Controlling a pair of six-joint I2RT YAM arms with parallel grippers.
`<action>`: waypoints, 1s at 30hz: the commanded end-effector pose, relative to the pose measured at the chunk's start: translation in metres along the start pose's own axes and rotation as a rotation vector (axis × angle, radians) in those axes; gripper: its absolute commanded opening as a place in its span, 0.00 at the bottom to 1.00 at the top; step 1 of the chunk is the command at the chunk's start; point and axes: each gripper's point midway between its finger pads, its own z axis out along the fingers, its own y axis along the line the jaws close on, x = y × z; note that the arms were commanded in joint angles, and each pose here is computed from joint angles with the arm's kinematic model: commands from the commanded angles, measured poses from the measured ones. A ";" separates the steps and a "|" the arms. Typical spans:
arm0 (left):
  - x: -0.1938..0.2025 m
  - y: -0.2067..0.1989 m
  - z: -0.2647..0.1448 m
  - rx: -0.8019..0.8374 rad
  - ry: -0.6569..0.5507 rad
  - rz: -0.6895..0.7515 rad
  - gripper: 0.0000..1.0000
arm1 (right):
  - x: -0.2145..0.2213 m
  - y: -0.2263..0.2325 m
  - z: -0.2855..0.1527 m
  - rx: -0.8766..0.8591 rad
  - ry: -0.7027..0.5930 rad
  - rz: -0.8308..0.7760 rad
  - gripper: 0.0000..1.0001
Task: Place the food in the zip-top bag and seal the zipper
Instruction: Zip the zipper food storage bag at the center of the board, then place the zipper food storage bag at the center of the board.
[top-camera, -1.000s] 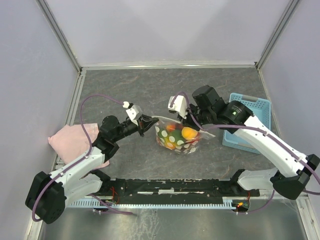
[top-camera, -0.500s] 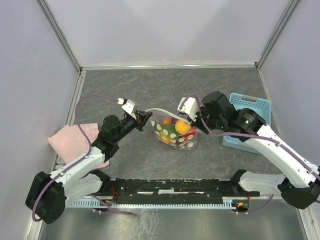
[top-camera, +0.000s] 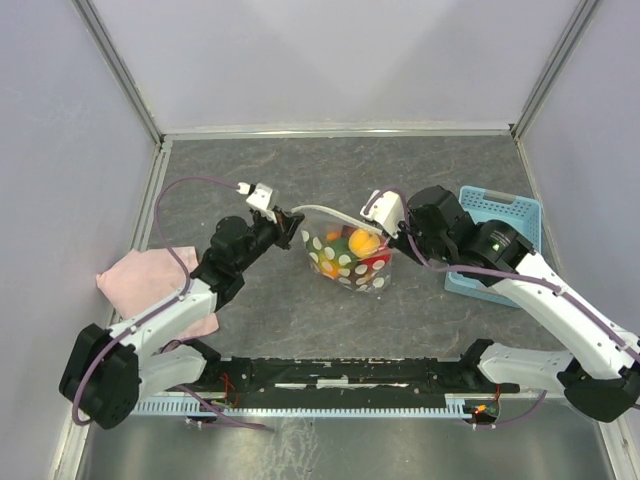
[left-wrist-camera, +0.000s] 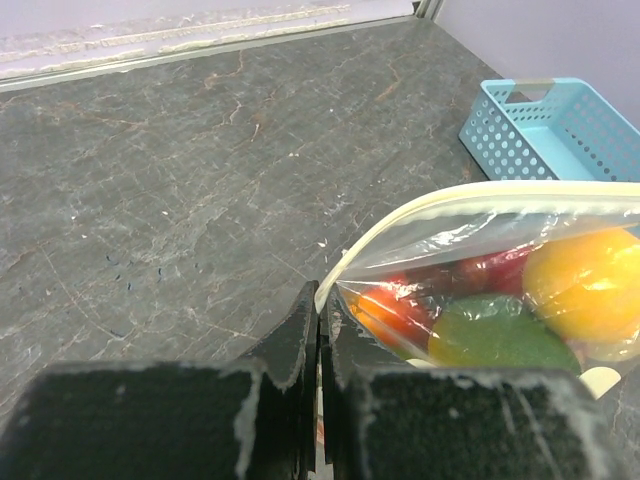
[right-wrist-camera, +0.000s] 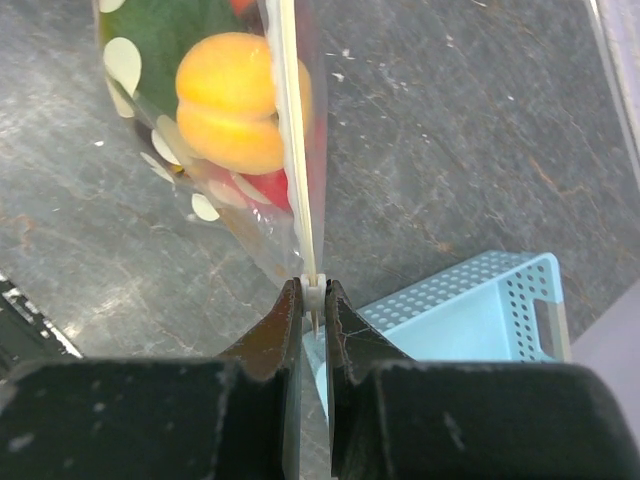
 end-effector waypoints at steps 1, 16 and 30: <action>-0.041 0.015 0.024 -0.078 -0.094 -0.032 0.03 | 0.002 -0.046 -0.004 0.225 0.039 0.032 0.02; -0.048 -0.007 0.122 0.100 -0.102 -0.123 0.06 | -0.017 -0.058 0.033 0.256 -0.022 0.011 0.02; 0.024 0.030 0.066 -0.122 -0.060 -0.279 0.19 | 0.011 0.058 0.058 -0.257 0.000 0.168 0.02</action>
